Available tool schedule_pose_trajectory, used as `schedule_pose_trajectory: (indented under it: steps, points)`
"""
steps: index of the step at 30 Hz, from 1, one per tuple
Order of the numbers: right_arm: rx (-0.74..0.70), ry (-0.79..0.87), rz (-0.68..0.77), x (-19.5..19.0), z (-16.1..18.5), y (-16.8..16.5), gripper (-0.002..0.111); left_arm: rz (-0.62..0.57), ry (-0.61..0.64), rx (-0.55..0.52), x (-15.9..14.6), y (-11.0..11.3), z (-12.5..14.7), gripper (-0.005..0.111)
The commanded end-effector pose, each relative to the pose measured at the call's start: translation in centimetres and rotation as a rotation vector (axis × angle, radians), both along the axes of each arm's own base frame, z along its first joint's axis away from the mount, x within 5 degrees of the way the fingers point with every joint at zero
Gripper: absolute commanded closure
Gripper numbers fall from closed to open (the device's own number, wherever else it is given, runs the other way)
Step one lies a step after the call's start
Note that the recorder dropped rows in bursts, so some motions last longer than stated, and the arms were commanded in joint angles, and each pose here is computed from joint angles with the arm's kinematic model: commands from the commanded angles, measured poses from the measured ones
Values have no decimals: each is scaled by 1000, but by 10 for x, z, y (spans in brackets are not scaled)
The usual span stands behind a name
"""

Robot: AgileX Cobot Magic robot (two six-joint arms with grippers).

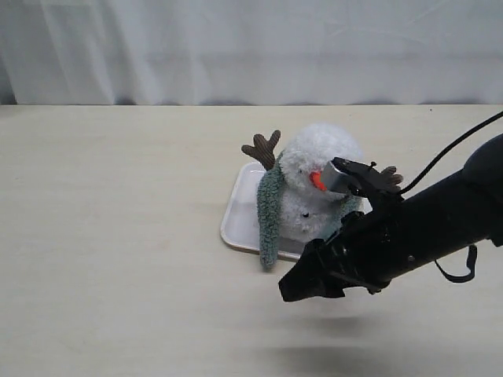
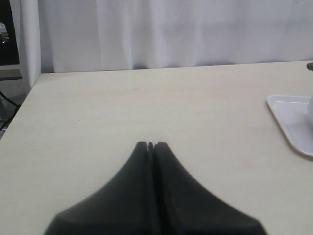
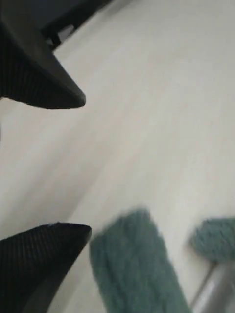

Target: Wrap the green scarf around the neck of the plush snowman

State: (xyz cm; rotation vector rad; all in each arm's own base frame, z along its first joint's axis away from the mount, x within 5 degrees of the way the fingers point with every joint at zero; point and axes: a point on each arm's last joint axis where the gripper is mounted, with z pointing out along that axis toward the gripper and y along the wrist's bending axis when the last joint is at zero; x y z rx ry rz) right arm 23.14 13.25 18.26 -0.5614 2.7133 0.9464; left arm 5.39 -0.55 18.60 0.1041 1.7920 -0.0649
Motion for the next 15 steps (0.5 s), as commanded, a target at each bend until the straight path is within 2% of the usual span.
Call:
schedule_pose_trajectory:
  steps: [1,4,6,15]
  points:
    - [70,21,92,-15,22,1,45,2,-7,0,0,0,0,107]
    - [103,-12,124,-23,37,1,45,2,-7,0,0,0,0,107]
    - [138,-99,154,-29,52,0,47,2,-7,0,0,0,0,107]
    - [237,-475,155,-65,121,-12,77,2,-7,0,0,0,0,107]
